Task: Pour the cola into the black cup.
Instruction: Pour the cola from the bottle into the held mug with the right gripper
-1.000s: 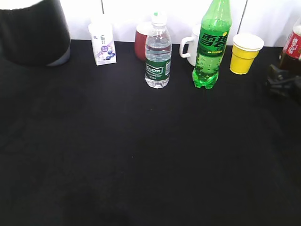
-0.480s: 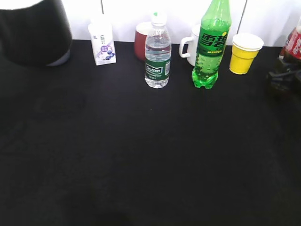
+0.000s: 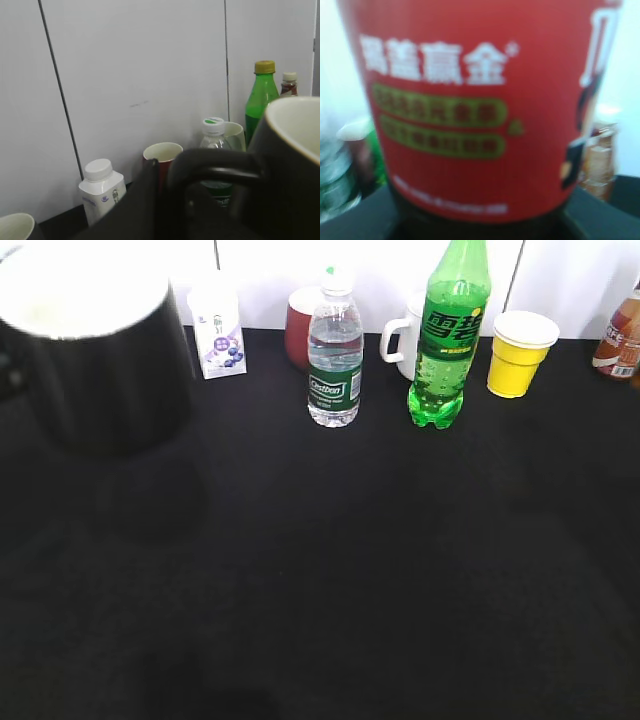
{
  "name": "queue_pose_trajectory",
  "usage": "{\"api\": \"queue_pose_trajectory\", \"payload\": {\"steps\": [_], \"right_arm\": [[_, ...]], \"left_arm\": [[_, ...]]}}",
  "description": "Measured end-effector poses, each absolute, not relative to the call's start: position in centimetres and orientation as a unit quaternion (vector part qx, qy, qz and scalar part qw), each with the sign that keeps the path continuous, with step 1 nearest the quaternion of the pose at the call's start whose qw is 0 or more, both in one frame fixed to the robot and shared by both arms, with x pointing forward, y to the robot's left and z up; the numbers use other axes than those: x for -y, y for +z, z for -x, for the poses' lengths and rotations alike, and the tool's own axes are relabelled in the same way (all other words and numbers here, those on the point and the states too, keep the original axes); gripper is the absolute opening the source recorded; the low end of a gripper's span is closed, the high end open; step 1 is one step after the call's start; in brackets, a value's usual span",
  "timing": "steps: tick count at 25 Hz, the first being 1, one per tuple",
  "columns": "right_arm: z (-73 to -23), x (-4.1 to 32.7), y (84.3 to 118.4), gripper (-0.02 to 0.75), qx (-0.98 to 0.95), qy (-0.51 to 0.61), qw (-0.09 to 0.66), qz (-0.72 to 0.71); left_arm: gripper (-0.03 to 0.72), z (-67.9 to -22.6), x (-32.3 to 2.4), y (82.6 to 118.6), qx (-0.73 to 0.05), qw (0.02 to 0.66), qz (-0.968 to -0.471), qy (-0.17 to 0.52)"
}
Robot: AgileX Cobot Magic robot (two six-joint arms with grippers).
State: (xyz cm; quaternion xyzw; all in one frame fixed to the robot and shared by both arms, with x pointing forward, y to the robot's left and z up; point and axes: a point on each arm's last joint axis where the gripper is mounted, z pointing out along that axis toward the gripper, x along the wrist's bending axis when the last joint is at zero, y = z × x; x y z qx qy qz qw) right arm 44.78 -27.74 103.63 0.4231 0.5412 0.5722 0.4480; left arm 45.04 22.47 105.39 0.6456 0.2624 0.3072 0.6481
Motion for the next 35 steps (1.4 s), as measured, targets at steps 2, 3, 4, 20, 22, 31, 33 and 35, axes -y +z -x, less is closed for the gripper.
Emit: {"api": "queue_pose_trajectory", "payload": {"steps": [2, 3, 4, 20, 22, 31, 33, 35], "right_arm": [[-44.5, 27.0, 102.9, 0.369, -0.602, 0.546, 0.432, -0.392], [-44.4, 26.8, 102.4, 0.37, -0.625, 0.532, 0.42, -0.386], [-44.3, 26.8, 102.2, 0.385, -0.63, 0.531, 0.411, -0.39], [-44.5, 23.8, 104.1, 0.403, -0.761, 0.506, 0.312, -0.259], [-44.5, 23.8, 104.2, 0.373, -0.765, 0.502, 0.315, -0.252], [-45.3, 24.5, 105.1, 0.372, -0.819, 0.402, 0.373, -0.168], [-45.5, 24.6, 105.3, 0.372, -0.82, 0.388, 0.388, -0.159], [-45.8, 24.7, 105.9, 0.372, -0.816, 0.385, 0.401, -0.157]], "left_arm": [[0.048, -44.5, -21.8, 105.0, -0.244, 0.658, -0.664, 0.257], [0.048, -44.4, -21.5, 104.5, -0.237, 0.654, -0.679, 0.235], [0.048, -44.6, -21.3, 103.9, -0.235, 0.648, -0.69, 0.218], [0.048, -55.1, -8.5, 98.5, -0.036, 0.682, -0.729, 0.044], [0.048, -55.2, -6.5, 98.3, -0.019, 0.687, -0.726, 0.033], [0.048, -55.4, -3.7, 100.6, -0.019, 0.717, -0.697, 0.014], [0.048, -55.4, -3.7, 100.6, -0.026, 0.718, -0.695, 0.009], [0.048, -55.4, -3.7, 100.6, -0.024, 0.717, -0.697, 0.008]]}}
